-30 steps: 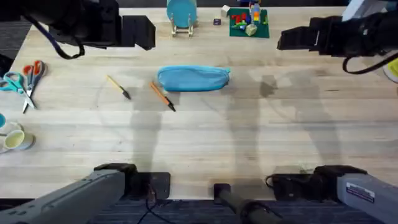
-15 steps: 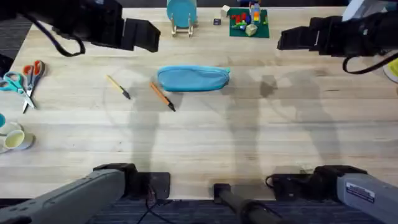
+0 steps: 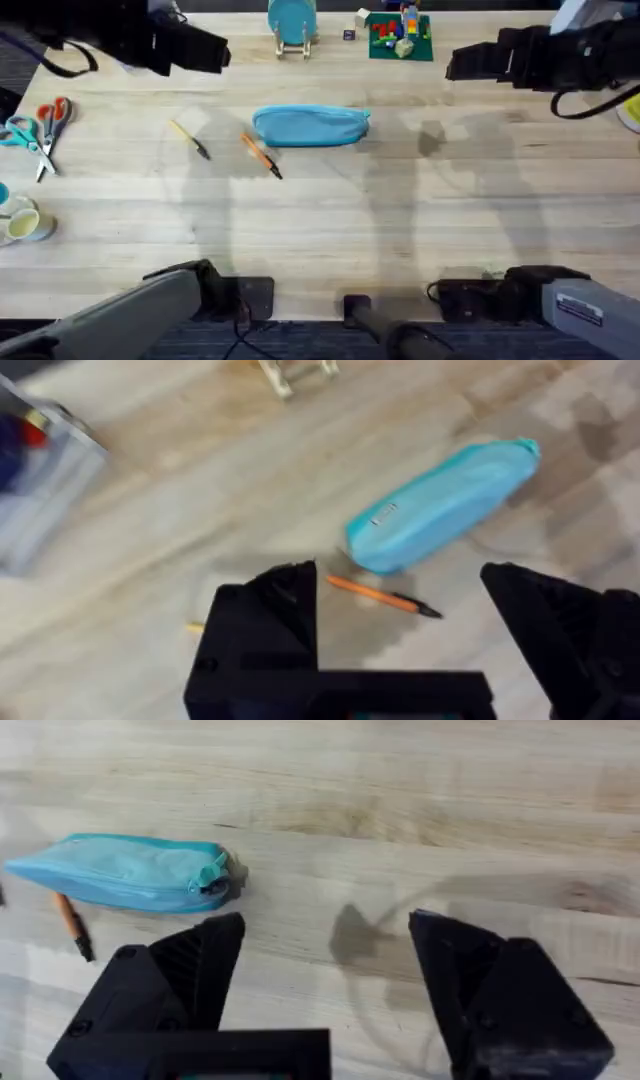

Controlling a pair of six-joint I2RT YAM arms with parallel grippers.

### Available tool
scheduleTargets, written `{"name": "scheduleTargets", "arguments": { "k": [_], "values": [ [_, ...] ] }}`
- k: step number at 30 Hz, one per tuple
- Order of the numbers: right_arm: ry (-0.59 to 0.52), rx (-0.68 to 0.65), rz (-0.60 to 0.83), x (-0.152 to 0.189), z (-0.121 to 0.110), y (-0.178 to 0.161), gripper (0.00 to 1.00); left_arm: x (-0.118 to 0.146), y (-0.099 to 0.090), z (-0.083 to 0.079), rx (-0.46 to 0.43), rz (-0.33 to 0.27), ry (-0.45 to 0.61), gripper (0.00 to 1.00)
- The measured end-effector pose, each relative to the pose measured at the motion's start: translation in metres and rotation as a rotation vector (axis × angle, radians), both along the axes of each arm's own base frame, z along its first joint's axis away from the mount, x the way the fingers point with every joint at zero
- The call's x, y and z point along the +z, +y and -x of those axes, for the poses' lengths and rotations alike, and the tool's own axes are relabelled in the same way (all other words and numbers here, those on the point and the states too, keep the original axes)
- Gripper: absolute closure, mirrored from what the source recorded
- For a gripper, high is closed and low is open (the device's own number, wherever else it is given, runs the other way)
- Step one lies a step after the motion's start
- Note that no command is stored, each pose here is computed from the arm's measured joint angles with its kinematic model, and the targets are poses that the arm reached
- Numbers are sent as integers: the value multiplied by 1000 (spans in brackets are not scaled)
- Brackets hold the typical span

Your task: Unzip the bag, pick up the pens from the table one at a time and place them inside, then zip the bag closed.

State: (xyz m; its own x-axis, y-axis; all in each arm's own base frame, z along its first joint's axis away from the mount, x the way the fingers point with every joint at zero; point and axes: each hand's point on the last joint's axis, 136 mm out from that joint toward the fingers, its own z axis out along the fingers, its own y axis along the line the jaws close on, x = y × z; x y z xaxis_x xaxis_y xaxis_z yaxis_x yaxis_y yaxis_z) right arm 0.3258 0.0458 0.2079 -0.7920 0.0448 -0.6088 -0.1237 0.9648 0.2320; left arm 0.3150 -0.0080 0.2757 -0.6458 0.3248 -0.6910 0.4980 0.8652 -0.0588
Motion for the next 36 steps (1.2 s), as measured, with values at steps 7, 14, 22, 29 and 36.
{"name": "scheduleTargets", "arguments": {
  "k": [7, 14, 22, 29, 36],
  "values": [
    [0, 0, 0, 0, 0, 0, 5, -6, 6, 3, 0, -50, 17, 8],
    [0, 0, 0, 0, 0, 0, 5, -1, 7, -4, -15, -61, -23, 7],
    [0, 0, 0, 0, 0, 0, 5, -8, 1, -5, -86, -56, -18, 10],
    [1, 0, 0, 0, 0, 0, 6, -23, -13, 1, -257, -40, -1, 10],
    [0, 0, 0, 0, 0, 0, 6, -42, -16, 8, -424, 48, 4, 10]
  ]
}}
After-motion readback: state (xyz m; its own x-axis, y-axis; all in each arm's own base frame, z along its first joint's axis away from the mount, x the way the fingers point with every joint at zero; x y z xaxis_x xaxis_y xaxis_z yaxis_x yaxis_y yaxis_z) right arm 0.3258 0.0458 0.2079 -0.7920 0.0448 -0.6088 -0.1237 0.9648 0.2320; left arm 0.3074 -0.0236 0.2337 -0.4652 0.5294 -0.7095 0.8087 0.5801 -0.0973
